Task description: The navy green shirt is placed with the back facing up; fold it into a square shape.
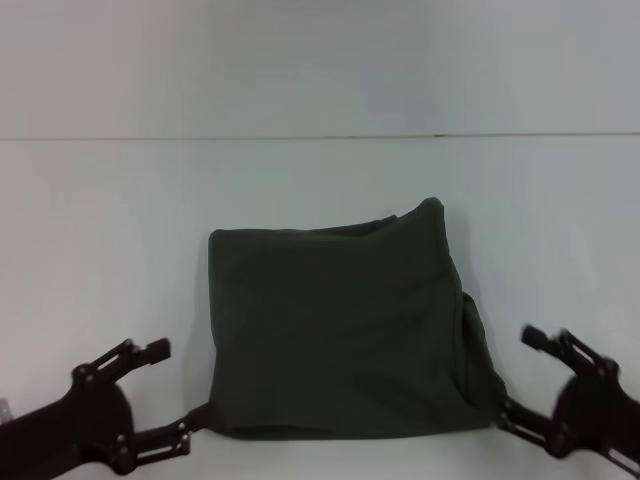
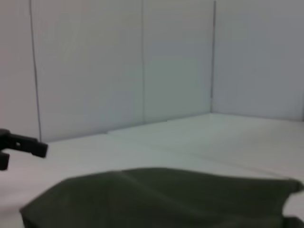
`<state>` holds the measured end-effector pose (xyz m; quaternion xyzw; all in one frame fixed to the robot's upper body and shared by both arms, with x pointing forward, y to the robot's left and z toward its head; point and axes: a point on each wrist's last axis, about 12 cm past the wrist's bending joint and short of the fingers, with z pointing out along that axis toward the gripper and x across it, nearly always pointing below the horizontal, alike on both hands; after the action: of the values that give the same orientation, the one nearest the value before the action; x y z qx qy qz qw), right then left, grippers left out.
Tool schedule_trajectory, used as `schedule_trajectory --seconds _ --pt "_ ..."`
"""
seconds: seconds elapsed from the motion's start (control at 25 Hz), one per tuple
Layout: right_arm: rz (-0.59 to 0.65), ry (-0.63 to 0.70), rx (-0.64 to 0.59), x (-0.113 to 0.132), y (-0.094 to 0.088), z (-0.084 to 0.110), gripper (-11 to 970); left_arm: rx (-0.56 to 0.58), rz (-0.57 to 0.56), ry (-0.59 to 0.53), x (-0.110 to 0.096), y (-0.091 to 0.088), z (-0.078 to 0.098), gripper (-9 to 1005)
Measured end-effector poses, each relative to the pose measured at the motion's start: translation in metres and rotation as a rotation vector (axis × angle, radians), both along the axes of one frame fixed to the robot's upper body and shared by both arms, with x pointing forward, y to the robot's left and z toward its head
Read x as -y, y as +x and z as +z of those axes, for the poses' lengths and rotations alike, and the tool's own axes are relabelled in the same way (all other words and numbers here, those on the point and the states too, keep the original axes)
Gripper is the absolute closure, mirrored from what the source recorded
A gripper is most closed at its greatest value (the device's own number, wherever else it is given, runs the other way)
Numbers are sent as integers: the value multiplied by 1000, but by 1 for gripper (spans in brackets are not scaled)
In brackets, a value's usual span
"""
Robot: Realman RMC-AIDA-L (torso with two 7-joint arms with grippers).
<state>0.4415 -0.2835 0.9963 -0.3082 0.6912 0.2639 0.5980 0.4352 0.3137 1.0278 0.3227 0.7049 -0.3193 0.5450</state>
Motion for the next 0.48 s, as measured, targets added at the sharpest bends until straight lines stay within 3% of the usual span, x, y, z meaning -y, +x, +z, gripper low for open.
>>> schedule_trajectory --seconds 0.2,0.48 --pt "-24 -5 -4 8 -17 -4 60 2 40 1 -5 -8 -4 45" --pt "-1 -6 15 5 -16 -3 60 -11 22 -11 -1 -10 -6 45"
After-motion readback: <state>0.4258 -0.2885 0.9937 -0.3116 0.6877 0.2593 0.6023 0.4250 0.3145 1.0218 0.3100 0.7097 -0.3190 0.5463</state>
